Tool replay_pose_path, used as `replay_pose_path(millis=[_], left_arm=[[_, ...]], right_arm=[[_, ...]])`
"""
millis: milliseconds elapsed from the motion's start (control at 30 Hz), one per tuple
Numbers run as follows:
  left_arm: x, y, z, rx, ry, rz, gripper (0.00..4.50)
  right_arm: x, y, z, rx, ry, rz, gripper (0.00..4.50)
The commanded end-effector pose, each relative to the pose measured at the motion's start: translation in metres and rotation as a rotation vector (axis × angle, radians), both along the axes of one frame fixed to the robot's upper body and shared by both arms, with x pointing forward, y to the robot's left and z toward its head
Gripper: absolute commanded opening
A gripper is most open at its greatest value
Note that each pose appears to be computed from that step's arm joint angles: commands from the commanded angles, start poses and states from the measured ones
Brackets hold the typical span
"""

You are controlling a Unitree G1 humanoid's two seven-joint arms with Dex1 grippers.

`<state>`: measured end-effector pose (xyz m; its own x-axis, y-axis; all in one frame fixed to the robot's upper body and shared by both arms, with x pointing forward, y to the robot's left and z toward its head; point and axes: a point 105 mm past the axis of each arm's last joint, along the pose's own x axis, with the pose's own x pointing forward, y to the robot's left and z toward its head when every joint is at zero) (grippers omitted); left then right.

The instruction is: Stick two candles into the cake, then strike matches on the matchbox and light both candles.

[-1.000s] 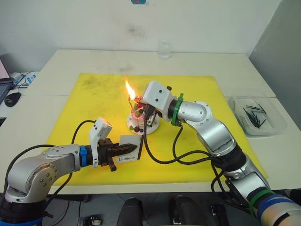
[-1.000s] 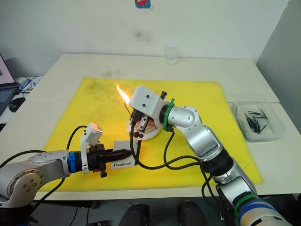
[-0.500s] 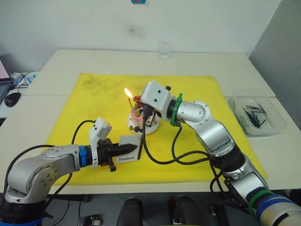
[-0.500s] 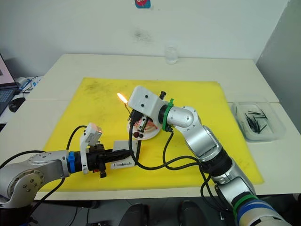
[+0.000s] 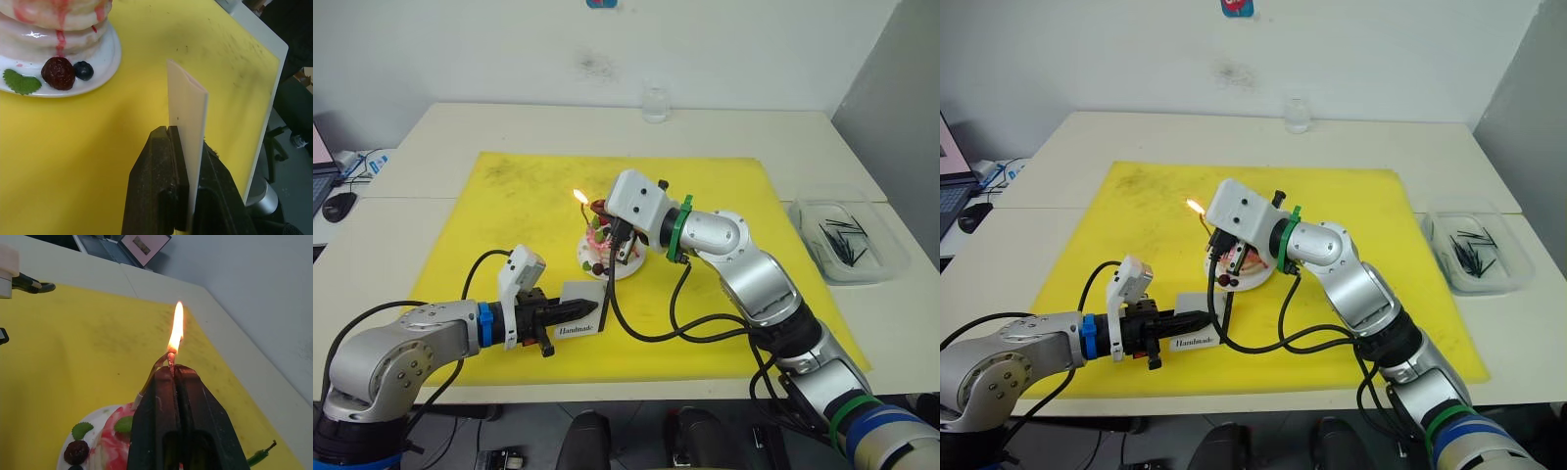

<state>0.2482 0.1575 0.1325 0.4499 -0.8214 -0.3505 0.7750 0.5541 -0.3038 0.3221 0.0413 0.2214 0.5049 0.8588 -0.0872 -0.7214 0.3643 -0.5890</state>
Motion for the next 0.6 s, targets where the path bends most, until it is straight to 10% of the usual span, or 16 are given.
replay_pose_path(millis=[33,600], left_arm=[[0.0,-0.004,0.005,-0.009,-0.026,-0.024,0.0],[0.004,-0.016,0.007,-0.049,-0.026,-0.055,0.0]], right_arm=[[-0.005,0.0,0.006,0.01,-0.033,0.017,0.03],[-0.026,-0.079,0.011,0.028,0.038,-0.108,0.03]])
